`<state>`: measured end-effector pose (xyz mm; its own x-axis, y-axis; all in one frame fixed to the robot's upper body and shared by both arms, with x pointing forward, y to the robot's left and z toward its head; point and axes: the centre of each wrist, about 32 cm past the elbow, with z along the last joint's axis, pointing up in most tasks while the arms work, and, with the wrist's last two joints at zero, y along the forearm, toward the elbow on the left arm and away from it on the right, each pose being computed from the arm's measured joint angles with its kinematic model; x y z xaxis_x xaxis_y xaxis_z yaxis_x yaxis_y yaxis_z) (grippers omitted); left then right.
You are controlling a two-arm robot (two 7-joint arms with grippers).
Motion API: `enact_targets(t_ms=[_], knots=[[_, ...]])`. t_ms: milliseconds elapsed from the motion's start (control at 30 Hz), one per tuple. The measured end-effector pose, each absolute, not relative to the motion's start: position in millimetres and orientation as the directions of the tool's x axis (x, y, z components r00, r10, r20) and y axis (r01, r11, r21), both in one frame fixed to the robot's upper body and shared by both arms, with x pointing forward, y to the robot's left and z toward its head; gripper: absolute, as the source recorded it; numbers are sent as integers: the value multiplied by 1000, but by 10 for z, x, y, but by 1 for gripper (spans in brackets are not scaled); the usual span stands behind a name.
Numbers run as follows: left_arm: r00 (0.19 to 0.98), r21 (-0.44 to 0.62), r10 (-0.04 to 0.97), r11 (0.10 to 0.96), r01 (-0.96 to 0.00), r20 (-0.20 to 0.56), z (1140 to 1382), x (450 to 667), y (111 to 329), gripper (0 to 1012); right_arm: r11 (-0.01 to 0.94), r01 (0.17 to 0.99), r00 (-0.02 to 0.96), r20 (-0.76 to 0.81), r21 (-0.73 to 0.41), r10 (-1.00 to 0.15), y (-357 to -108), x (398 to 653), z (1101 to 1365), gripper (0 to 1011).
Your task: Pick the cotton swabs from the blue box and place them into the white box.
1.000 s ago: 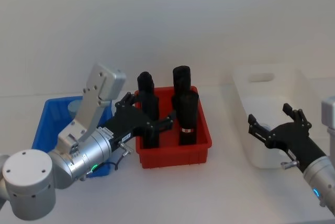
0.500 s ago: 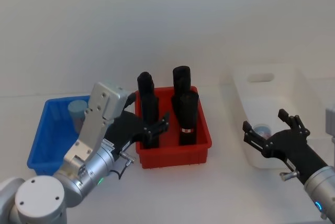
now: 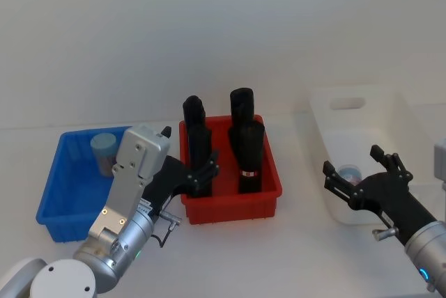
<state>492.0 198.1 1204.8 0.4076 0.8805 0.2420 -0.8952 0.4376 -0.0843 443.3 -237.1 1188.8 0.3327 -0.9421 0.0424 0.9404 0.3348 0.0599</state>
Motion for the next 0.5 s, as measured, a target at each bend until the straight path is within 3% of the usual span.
enact_targets(t_ms=[500], knots=[[404, -87, 882, 435, -896, 243, 12046, 4919, 1982, 1004, 335, 940, 333, 43, 60, -942, -2371, 4433, 11887, 1001]])
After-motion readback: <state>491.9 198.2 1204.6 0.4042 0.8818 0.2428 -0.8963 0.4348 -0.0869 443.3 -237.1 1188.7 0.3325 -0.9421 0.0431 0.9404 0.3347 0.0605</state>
